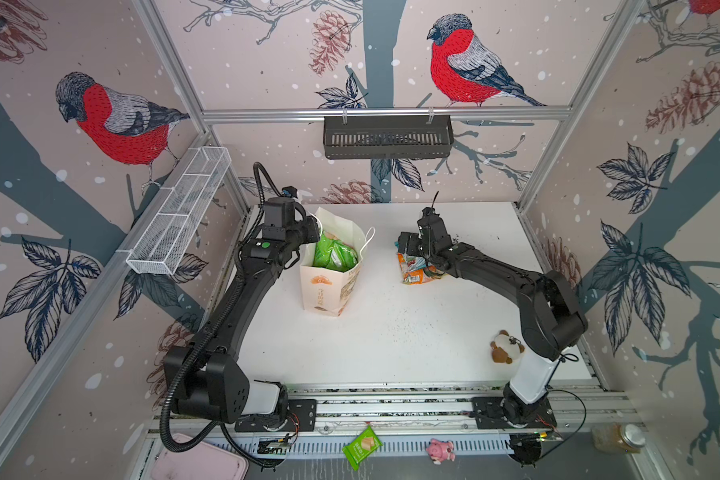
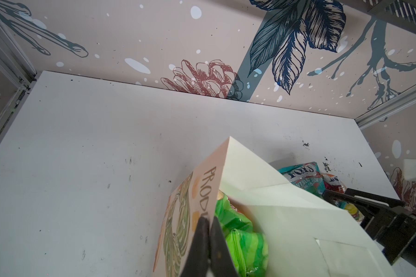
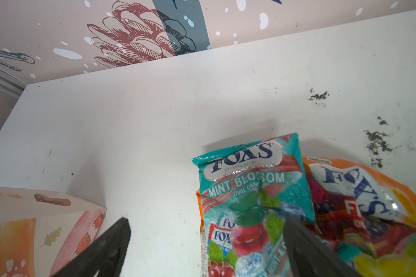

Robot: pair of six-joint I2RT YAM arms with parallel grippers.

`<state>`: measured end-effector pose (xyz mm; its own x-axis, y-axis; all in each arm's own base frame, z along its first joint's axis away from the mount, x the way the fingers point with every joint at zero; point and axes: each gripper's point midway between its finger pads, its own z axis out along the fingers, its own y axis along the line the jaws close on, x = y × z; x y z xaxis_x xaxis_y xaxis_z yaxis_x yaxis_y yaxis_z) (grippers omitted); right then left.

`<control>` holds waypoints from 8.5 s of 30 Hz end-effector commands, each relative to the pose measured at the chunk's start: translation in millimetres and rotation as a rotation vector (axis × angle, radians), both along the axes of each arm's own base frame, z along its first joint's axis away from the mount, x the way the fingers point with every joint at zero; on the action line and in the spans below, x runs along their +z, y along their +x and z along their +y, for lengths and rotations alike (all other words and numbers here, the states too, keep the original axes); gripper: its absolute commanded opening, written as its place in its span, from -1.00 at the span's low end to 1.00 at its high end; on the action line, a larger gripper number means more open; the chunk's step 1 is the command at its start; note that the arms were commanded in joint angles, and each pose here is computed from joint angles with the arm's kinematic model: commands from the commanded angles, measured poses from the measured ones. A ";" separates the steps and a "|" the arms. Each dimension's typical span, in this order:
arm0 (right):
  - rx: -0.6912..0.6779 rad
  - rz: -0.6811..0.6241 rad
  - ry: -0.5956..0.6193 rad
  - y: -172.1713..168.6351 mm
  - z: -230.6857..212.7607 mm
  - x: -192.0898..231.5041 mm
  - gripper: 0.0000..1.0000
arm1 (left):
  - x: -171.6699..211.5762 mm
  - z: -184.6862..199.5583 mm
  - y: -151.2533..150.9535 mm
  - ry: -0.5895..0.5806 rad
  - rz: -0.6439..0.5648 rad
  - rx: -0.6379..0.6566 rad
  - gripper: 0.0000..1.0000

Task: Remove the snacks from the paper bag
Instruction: 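Open the right gripper to release the teal bag on the packets, then raise the open right gripper and move it over the paper bag opening, then lower the right gripper into the paper bag toward the green snack pack, then close the right gripper on the green snack pack inside the bag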

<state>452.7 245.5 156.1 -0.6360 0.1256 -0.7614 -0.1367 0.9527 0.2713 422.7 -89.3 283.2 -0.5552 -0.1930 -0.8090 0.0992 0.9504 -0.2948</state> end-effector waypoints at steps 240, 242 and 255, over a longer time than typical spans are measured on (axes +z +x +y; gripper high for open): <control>0.619 0.189 -0.095 -95.9 247.7 -22.6 -0.81 | 40.5 -35.3 -13.8 -0.034 -0.157 -0.149 -1.00; 0.613 0.180 -0.086 -95.3 246.8 -19.1 -0.86 | 39.4 -37.5 -14.1 -0.028 -0.155 -0.159 -1.00; 0.570 0.098 -0.022 -89.4 227.6 22.5 -1.00 | 31.2 -40.0 -11.3 0.015 -0.141 -0.155 -1.00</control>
